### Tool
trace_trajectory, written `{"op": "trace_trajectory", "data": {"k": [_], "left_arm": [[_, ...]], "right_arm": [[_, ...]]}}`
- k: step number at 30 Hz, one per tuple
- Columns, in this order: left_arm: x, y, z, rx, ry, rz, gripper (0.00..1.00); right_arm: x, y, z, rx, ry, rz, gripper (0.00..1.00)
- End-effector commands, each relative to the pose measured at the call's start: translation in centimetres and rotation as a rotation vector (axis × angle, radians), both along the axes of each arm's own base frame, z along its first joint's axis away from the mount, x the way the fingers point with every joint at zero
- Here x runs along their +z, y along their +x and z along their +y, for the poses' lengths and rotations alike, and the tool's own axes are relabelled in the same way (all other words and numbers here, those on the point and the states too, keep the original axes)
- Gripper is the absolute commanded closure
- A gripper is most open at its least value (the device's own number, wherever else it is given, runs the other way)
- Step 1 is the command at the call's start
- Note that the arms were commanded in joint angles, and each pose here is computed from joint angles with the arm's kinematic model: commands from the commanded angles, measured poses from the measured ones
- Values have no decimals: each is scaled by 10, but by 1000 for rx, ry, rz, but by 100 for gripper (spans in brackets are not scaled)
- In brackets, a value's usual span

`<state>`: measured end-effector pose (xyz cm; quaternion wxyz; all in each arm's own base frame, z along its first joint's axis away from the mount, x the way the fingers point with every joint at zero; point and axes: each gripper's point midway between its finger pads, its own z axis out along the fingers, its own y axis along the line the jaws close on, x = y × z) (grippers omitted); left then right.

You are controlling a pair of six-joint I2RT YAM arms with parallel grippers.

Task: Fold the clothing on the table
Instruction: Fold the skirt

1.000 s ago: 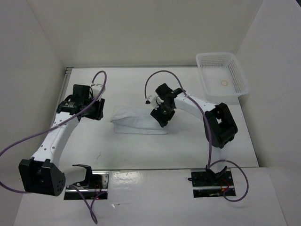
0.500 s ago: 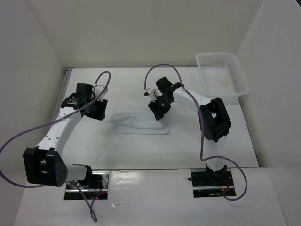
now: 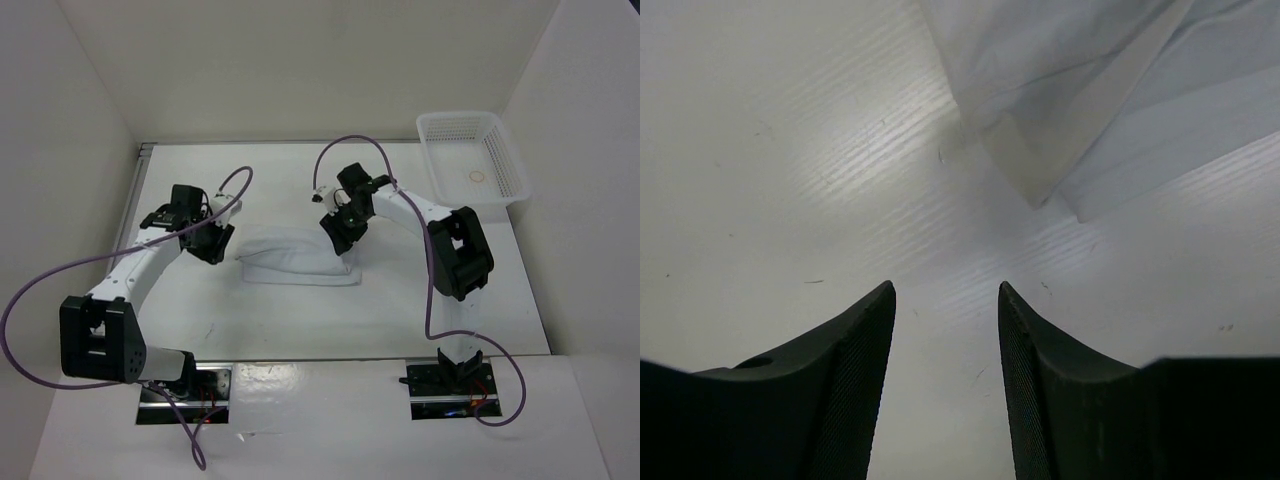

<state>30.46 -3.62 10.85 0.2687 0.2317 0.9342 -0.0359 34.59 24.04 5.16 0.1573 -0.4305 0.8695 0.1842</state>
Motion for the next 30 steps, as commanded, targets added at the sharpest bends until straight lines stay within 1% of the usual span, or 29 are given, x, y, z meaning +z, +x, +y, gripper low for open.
{"op": "trace_trajectory", "data": {"k": [1,4,7,9,11,14,15,20,25,29,30], "left_arm": [[-5,1,-9,-124,-12,-17,47],[-6,-6,-16,-189,-35,-1,47],[3,-8,-21,-226,-56,-32,47],[4,-10,-34,-273,-82,-34,47],[-2,-12,-40,-294,-91,-20,47],[-11,-12,-48,-330,-75,-7,49],[-14,-10,-49,-330,-75,-4,51],[-27,-7,-60,-366,-67,17,53],[-35,2,-56,-360,-18,10,54],[-32,16,-55,-360,18,-29,54],[-36,16,-55,-360,18,-17,55]], "right_arm": [[13,4,2,-12,27,-39,46],[13,3,-1,-16,18,-44,46],[13,3,-1,-16,18,-44,46],[13,4,-2,-19,11,-48,46],[12,2,-3,-19,6,-39,46],[14,4,-2,-19,6,-40,46],[14,4,-2,-19,6,-40,46],[13,7,-2,-23,-1,-44,46],[12,5,-3,-23,-6,-36,46],[12,5,-3,-23,-6,-36,46],[9,5,-3,-23,-10,-28,46]]}}
